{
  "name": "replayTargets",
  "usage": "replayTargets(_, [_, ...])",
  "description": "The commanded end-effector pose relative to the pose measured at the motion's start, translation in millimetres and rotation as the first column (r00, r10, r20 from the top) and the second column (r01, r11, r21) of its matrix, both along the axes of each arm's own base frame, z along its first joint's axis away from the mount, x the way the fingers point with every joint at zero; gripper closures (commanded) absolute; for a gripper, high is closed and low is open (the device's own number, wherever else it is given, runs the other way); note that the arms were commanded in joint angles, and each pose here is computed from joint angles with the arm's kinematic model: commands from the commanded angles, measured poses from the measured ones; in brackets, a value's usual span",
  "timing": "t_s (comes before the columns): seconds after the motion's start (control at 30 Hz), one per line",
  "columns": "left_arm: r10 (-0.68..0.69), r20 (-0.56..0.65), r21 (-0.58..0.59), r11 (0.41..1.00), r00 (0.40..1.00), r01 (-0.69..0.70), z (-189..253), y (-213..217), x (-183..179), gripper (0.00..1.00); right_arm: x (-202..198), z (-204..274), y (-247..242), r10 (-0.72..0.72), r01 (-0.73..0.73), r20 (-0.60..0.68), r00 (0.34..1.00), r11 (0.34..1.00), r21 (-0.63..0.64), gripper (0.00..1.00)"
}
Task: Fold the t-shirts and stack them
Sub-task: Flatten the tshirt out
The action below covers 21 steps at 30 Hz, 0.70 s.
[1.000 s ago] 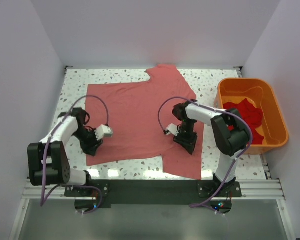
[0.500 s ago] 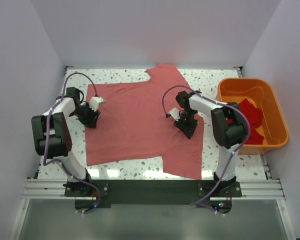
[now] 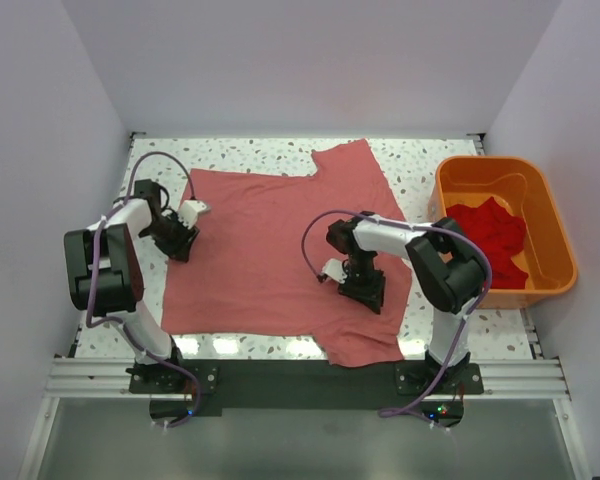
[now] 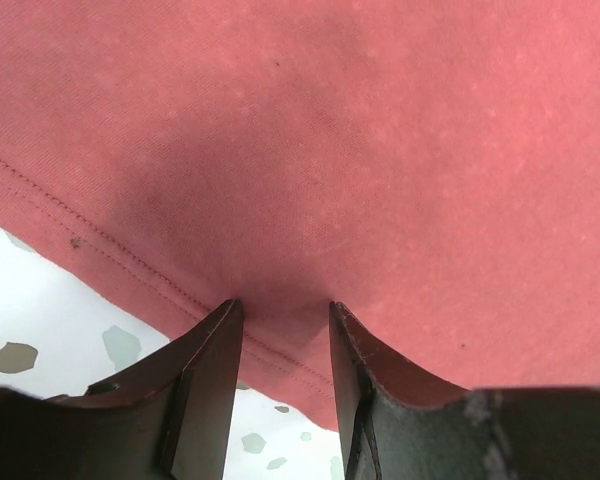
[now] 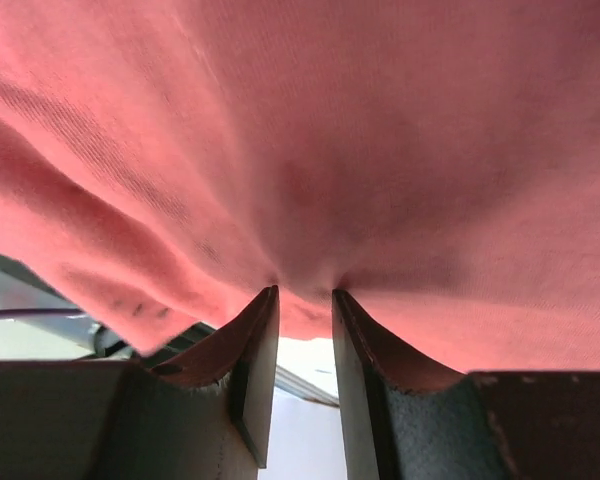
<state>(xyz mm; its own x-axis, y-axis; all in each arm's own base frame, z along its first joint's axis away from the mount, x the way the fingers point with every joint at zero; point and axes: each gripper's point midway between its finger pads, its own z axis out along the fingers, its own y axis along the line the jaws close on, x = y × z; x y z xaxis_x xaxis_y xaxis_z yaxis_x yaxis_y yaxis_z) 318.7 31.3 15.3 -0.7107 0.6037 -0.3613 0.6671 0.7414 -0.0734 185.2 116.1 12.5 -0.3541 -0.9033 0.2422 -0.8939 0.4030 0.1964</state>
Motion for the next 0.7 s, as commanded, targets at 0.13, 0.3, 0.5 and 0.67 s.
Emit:
replayTargets(0.13, [0.000,0.145,-0.142,0.990,0.989,0.021,66,-16,28,0.47,73,52,29,-0.233,0.190,0.134,0.963,0.943,0.273,0.64])
replayTargets(0.3, [0.157,0.339,-0.274,0.960,0.927,-0.062,119,-22,104,0.36,213,103,15,-0.523,0.334,0.352,0.776,0.815,0.473,0.59])
replayTargets(0.5, [0.308,0.406,-0.364,0.918,0.860,-0.157,143,-11,178,0.30,347,119,-9,-0.747,0.428,0.474,0.466,0.660,0.618,0.53])
replayTargets(0.67, [0.436,0.440,-0.394,0.879,0.785,-0.267,141,8,224,0.29,412,102,-19,-0.788,0.430,0.546,0.284,0.614,0.662,0.45])
